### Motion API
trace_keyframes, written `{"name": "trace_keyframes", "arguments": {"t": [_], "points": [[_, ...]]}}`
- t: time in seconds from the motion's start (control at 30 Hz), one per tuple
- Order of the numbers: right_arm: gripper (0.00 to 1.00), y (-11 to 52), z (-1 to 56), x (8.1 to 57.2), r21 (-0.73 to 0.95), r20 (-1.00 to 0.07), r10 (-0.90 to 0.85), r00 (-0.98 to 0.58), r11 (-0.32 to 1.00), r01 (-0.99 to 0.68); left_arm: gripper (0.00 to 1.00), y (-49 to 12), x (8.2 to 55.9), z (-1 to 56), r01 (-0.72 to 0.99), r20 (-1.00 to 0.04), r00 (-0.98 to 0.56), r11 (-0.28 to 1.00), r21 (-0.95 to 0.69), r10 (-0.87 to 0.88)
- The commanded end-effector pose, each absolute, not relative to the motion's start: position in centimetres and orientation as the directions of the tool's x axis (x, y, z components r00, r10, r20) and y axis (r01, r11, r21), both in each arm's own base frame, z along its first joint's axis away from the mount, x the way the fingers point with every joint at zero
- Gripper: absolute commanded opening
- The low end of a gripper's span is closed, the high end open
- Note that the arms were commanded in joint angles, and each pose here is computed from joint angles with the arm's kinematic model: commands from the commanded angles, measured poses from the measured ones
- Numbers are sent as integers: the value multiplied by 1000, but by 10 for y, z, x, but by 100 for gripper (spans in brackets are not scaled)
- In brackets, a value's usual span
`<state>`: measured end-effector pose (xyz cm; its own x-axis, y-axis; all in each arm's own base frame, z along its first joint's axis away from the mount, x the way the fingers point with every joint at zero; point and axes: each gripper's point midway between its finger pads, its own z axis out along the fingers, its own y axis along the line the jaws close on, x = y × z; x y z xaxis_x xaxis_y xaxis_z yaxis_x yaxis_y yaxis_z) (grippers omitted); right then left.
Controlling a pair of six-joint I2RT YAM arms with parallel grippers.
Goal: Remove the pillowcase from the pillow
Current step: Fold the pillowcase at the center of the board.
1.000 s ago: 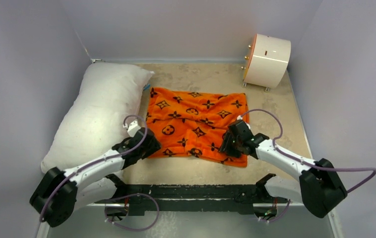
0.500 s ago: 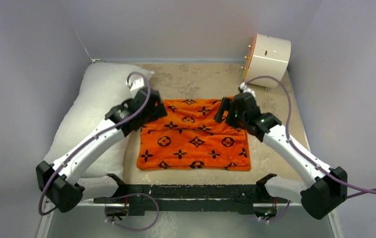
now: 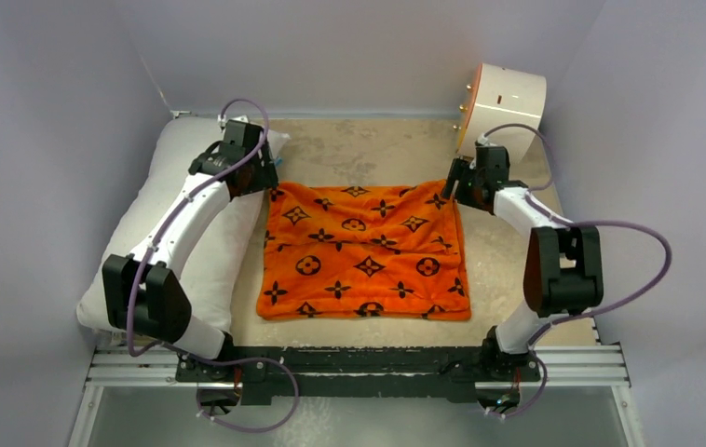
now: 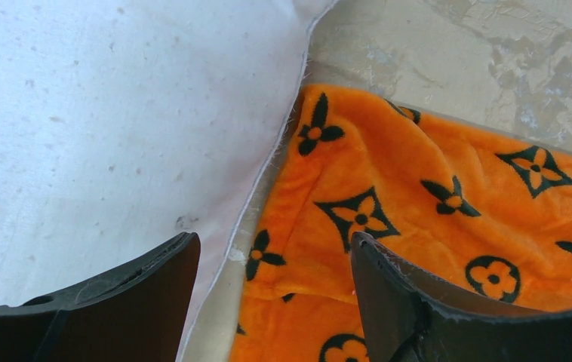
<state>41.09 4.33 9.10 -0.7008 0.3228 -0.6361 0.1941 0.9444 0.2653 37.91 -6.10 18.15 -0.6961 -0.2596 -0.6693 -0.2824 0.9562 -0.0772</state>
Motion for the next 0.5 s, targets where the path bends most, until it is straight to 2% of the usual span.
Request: {"name": "trace_keyframes", "arguments": {"t": [0.0, 0.23, 0.47], "points": [[72, 46, 101, 448, 248, -738, 253, -626, 964, 97, 72, -63, 383, 200, -232, -708, -669, 969, -90, -226], [61, 27, 74, 476, 187, -771, 255, -584, 967, 176, 72, -57, 371, 179, -241, -681, -701, 969, -57, -215], [57, 38, 61, 496, 234, -760, 267, -593, 963, 134, 71, -54, 370, 178, -243, -681, -702, 969, -45, -207]]}}
